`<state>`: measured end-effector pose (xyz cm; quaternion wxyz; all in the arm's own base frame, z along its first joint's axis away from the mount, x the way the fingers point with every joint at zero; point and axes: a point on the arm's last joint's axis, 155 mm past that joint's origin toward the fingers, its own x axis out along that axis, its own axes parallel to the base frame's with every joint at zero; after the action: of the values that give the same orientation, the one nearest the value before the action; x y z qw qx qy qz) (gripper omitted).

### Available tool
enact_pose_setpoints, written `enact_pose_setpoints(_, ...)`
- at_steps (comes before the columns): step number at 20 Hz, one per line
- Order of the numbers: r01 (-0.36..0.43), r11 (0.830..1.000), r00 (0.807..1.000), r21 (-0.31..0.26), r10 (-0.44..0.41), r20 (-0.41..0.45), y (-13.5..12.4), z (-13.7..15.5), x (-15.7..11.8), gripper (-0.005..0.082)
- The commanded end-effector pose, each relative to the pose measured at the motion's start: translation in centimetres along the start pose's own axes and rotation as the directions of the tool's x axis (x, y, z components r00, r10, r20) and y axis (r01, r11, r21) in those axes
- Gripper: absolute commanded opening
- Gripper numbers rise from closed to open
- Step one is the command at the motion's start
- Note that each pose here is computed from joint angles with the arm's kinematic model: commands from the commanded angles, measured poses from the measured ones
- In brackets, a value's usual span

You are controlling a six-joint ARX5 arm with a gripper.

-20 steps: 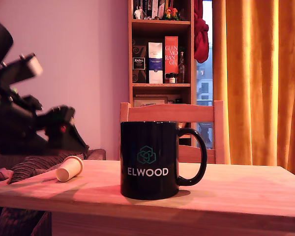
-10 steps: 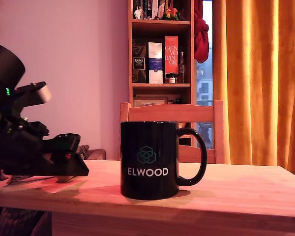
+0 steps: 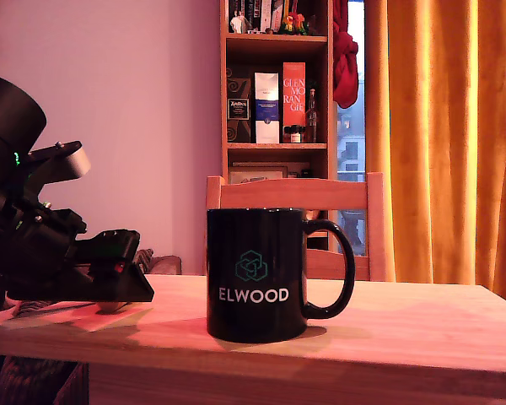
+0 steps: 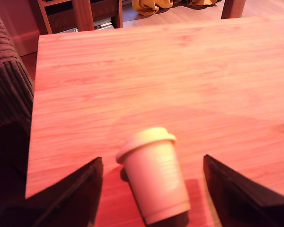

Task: Pick up the coffee capsules on the table and drop them inside the coffee cup

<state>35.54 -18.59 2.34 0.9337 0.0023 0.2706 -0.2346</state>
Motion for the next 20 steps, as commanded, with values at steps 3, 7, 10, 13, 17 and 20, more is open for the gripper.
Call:
enact_pose_setpoints(3, -0.006, 1.000, 0.999, 0.001, 0.006, -0.042, 0.23, -1.27, 0.18, 0.0401)
enact_pose_setpoints(7, -0.007, 1.000, 0.999, 0.000, 0.007, -0.046, 0.24, -1.35, 0.18, 0.0088)
enact_pose_setpoints(10, -0.007, 1.000, 0.999, 0.000, 0.007, -0.046, 0.25, -1.35, 0.18, 0.0074)
enact_pose_setpoints(13, -0.006, 1.000, 0.999, 0.000, 0.006, -0.046, 0.24, -1.34, 0.18, 0.0074)
enact_pose_setpoints(17, -0.006, 1.000, 0.999, 0.001, 0.006, -0.041, 0.23, -1.23, 0.18, 0.0074)
enact_pose_setpoints(20, 0.019, 1.000, 1.000, 0.002, -0.019, -0.021, -0.29, -0.46, -0.05, 0.0075)
